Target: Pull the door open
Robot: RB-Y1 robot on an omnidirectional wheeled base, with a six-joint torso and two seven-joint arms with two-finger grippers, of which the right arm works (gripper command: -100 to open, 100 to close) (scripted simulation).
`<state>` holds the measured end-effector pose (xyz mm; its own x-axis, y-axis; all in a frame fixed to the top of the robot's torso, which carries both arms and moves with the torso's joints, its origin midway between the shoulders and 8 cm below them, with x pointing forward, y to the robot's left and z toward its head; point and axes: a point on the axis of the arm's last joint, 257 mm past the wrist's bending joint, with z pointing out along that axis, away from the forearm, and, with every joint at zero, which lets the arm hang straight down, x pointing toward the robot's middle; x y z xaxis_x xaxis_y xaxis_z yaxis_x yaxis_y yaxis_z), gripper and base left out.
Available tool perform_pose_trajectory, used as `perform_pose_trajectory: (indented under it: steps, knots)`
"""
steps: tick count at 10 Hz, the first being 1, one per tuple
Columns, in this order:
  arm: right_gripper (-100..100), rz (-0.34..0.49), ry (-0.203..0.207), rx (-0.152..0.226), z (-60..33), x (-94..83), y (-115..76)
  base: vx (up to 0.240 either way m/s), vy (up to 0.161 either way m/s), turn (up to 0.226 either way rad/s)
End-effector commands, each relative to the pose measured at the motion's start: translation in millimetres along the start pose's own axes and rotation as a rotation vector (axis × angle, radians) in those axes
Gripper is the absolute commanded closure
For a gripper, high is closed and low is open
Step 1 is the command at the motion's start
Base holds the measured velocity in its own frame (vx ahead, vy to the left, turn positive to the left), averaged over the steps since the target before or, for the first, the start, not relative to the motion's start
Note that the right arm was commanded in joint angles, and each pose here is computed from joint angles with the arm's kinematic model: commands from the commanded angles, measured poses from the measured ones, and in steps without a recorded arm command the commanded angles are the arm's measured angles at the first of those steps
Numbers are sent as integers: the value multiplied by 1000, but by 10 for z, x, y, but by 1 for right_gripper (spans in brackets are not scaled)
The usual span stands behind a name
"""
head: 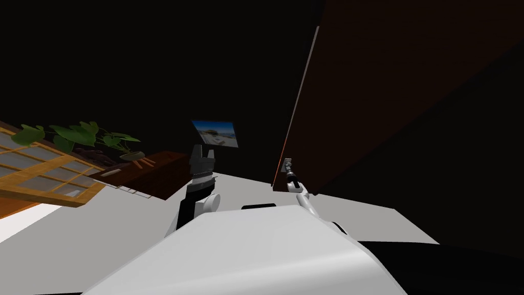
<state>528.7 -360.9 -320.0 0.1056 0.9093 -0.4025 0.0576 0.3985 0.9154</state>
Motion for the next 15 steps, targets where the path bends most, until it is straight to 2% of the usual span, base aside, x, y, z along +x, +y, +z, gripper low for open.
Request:
perform_pose_trajectory:
  steps: [1,5,6,7,8,10,11,15]
  knots:
    - [100,39,-2,9,-8,-18,-39,-30,-21,32]
    - [100,208,-7,6,56,-17,-26,-52,-24,56]
    - [100,216,-8,6,56,-17,-26,-32,-9,25]
    - [100,273,-10,5,79,-19,-21,-37,-13,47]
    - [100,275,-10,5,79,-19,-21,-35,-8,37]
    - [100,377,-14,3,124,-25,-11,-53,-27,69]
    - [-100,407,-17,-14,151,-3,73,-69,-31,88]
    - [-100,578,-43,-23,162,-13,114,-67,-29,44]
